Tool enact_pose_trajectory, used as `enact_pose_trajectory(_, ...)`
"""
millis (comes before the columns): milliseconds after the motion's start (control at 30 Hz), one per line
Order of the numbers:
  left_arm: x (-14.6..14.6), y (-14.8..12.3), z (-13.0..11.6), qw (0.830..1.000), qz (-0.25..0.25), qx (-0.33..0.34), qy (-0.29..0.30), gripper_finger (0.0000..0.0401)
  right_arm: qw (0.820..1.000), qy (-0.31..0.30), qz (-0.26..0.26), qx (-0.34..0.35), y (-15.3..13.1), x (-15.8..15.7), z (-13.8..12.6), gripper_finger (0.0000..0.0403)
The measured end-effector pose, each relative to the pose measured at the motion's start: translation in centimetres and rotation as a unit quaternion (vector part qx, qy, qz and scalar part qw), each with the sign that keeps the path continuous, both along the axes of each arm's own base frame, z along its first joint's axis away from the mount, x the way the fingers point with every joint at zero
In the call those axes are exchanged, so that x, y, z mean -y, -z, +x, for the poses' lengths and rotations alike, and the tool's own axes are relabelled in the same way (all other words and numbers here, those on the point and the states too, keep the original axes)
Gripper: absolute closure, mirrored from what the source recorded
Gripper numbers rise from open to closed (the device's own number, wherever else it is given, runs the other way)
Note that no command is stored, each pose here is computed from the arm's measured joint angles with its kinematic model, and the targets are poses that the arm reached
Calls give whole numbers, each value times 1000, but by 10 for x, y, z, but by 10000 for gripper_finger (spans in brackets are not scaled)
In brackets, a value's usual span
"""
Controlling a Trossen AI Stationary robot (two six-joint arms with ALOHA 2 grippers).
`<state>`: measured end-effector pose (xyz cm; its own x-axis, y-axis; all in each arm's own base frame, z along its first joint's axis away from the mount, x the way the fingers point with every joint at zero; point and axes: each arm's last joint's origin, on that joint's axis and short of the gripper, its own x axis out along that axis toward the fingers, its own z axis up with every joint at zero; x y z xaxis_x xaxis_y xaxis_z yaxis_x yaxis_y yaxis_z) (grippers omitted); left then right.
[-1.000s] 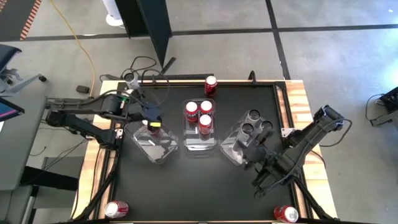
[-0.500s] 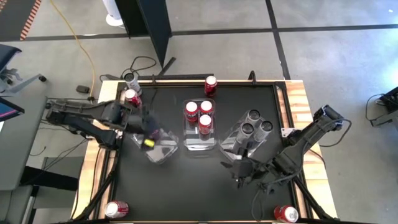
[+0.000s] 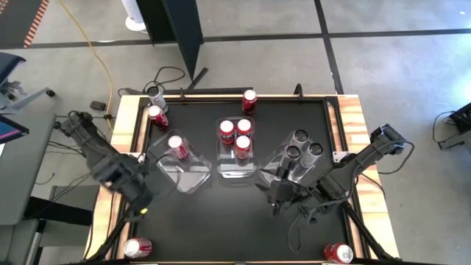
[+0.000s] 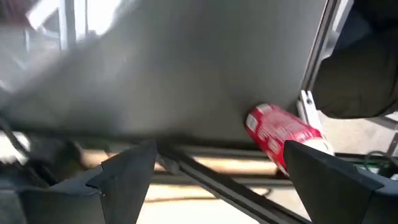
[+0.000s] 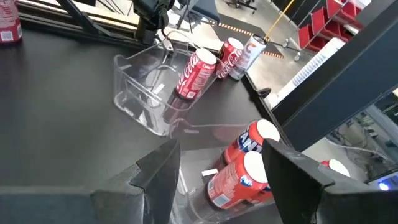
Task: Sort soda cans
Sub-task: Put the bottom left red soda can into the left transparent bin
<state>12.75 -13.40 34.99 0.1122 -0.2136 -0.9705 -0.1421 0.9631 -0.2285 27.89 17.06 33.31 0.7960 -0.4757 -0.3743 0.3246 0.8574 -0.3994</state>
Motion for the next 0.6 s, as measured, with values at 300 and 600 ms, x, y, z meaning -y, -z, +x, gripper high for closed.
enact_pose_trajectory(300, 78, 27, -17, 999, -13, -17, -39, 56, 1000, -12, -23, -5, -2, 1, 3, 159)
enact_pose_trajectory(600, 134, 64, -20, 997, 7, -72, -29, 56, 1000, -13, -19, 4, -4, 0, 4, 159)
